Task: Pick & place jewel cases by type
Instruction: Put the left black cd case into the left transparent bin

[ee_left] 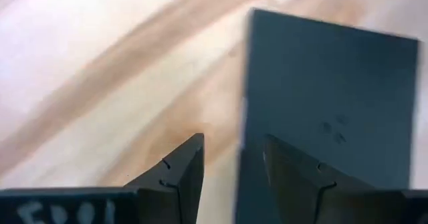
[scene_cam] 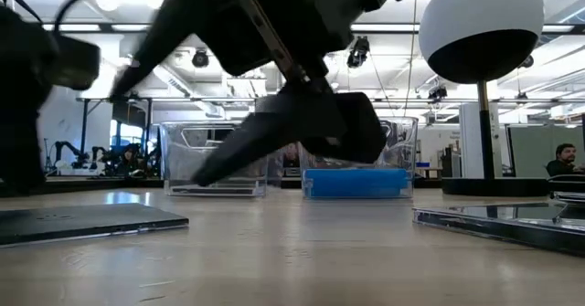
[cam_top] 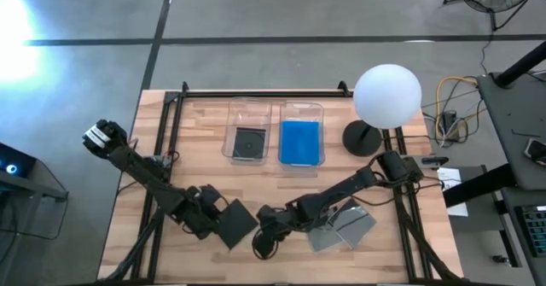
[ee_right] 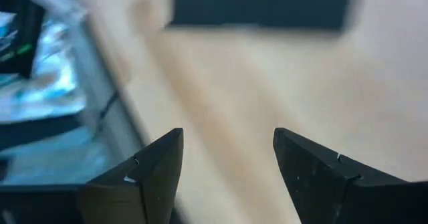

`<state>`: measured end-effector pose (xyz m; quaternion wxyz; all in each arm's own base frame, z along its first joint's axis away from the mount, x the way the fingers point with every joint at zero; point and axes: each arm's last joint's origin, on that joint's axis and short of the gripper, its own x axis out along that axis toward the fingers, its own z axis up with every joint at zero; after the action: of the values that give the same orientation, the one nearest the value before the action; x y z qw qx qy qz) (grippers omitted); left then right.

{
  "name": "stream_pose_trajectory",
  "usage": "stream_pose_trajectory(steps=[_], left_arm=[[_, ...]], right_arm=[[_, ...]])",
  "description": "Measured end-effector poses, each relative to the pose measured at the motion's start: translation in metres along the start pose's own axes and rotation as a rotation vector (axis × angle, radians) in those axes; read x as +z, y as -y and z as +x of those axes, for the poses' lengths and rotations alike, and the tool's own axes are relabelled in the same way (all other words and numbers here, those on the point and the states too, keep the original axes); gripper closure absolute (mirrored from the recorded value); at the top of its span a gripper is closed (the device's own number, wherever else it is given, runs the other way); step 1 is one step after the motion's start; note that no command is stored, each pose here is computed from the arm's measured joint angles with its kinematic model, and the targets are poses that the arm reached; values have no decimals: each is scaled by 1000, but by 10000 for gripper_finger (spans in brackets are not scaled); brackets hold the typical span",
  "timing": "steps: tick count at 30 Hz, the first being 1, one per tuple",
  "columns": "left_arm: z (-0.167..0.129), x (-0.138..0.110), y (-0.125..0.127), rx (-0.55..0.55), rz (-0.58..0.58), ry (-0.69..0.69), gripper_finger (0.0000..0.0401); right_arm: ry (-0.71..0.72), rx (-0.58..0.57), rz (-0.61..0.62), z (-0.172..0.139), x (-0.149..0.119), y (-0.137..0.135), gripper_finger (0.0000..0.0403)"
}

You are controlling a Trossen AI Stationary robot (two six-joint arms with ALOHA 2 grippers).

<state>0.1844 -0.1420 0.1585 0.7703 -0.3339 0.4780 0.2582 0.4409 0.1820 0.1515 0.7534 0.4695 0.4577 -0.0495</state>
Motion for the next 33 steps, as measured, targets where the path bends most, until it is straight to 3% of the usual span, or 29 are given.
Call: stream_pose_trajectory(steps=[5,9,14,17,24,30,33], left_arm=[[10,9,-3,-37,-12,-47,266],[15,5,1,-128,-18,-116,266],[16,-4,3,-144,-14,-143,266],[15,-6,6,-182,-19,-156,266],[13,-5,26,-382,-88,-157,266],[26,-11,28,-363,-78,-160,266],[31,-17,30,-369,-57,-199,266]], right_arm=[[0,3,77,23,-2,12,174],[53,-11,158,29,2,16,175],[91,-24,213,32,7,20,175],[107,-30,218,32,9,22,175],[123,-36,228,31,18,26,175],[164,-22,223,32,23,27,175],[185,8,159,32,25,24,175]])
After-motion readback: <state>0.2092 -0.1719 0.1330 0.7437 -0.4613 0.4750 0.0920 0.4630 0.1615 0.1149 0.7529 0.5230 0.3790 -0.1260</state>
